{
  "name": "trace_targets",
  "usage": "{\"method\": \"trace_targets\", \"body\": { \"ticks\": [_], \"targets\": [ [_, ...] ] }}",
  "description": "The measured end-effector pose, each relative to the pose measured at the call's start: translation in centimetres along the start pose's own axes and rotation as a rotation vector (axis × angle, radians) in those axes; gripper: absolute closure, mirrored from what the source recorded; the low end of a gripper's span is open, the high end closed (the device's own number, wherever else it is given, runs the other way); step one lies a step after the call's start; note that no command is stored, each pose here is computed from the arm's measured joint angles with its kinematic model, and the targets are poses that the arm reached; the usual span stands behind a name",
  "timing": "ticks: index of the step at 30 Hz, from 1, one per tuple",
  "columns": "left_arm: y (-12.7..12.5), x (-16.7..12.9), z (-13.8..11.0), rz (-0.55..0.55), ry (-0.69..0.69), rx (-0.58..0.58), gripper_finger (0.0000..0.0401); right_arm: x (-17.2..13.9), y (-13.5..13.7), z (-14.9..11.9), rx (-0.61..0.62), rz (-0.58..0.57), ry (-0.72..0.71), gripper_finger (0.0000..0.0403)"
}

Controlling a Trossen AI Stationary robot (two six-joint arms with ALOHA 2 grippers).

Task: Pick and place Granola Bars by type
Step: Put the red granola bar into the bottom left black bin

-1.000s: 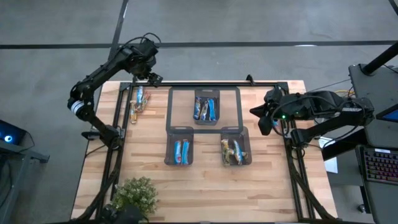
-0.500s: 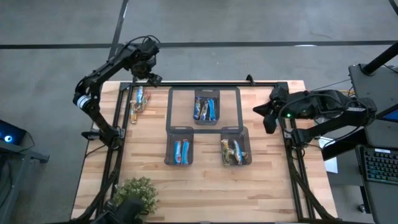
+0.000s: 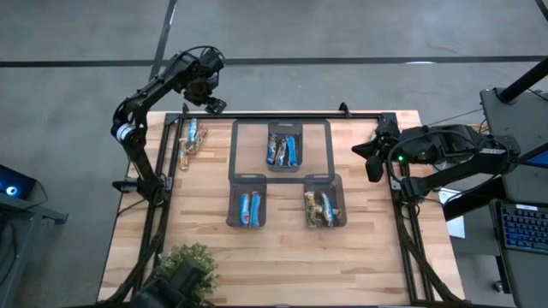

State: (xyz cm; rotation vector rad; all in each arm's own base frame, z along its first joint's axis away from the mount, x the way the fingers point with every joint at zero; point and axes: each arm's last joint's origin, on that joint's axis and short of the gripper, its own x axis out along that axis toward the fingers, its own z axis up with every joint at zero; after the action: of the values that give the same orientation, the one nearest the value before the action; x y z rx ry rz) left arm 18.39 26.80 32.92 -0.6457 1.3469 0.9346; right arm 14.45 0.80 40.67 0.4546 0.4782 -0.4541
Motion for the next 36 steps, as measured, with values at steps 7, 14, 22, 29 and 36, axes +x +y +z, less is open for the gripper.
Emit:
{"method": "trace_targets", "body": {
  "ticks": [7,14,22,29,36],
  "targets": [
    [0.0,-0.3,-0.5,0.001,0.052,0.001,0.0181,-0.1,-0.1,0.0,-0.006,-0.016,-0.018,0.0394],
    [-0.1,1.2,-1.0,0.004,0.122,-0.008,0.0181,-0.1,-0.1,0.0,-0.017,-0.018,-0.018,0.0394],
    [-0.7,3.3,-1.6,-0.012,0.191,-0.052,0.0181,-0.1,-0.1,0.0,-0.021,-0.019,-0.018,0.0394],
    [-0.7,2.2,-1.2,-0.021,0.144,-0.053,0.0181,-0.1,-0.1,0.0,-0.024,-0.017,-0.016,0.0394],
    [-0.3,-0.2,-0.1,-0.031,0.048,-0.042,0.0181,-0.1,-0.1,0.0,-0.017,-0.014,-0.014,0.0394]
  ]
}}
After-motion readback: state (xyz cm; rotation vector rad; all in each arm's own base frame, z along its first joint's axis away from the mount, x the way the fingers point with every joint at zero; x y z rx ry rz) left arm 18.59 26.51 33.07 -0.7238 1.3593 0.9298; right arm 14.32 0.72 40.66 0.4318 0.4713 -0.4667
